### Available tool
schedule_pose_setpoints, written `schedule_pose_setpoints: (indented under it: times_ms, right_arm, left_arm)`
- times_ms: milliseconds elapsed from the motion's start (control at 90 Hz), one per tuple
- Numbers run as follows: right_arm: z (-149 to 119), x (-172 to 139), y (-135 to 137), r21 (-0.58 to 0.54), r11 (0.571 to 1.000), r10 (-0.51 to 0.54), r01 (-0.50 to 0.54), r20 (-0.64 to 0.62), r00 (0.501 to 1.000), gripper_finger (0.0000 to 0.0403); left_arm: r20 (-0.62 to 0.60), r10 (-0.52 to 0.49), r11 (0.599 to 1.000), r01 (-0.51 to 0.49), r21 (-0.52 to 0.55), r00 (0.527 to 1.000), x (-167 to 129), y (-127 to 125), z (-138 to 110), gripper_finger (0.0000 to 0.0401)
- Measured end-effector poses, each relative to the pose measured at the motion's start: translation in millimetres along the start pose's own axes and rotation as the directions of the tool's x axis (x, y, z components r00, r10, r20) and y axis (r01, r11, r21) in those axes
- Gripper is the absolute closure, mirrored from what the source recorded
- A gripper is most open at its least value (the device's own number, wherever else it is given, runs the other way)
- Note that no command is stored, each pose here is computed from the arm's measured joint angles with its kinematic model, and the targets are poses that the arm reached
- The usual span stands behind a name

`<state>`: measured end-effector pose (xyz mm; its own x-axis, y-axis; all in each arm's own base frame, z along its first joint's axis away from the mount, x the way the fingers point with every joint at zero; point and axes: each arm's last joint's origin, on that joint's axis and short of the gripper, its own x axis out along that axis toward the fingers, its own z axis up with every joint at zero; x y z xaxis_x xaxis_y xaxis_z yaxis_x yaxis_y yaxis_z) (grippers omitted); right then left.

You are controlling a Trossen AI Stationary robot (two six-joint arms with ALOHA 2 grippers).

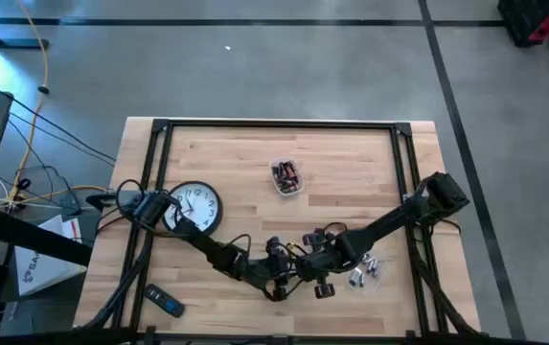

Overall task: Insert battery
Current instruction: Insert the silver battery into the battery holder

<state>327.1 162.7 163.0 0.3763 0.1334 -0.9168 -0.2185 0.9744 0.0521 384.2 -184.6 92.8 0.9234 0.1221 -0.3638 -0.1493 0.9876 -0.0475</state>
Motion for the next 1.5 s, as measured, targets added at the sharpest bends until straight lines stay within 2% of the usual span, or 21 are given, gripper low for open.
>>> schedule_pose_setpoints:
  times_ms: [1100,1333,1500]
  right_arm:
    - [-0.2,-0.3,-0.1,0.008,1.000,0.001,-0.001,-0.002,1.000,0.0402]
    - [-0.2,-0.3,0.0,0.016,1.000,0.001,-0.001,-0.002,1.000,0.0402]
    - [-0.2,-0.3,0.0,0.016,1.000,0.001,-0.001,-0.002,1.000,0.0402]
  left_arm:
    - [-0.024,0.003,1.000,-0.003,0.007,1.000,0.3,1.1,-2.7,0.0268]
    - [0.004,0.067,0.996,-0.067,0.056,0.998,-5.3,-3.5,-2.4,0.0268]
    - [0.037,0.085,0.988,-0.089,0.124,0.996,-19.2,-13.2,9.9,0.0268]
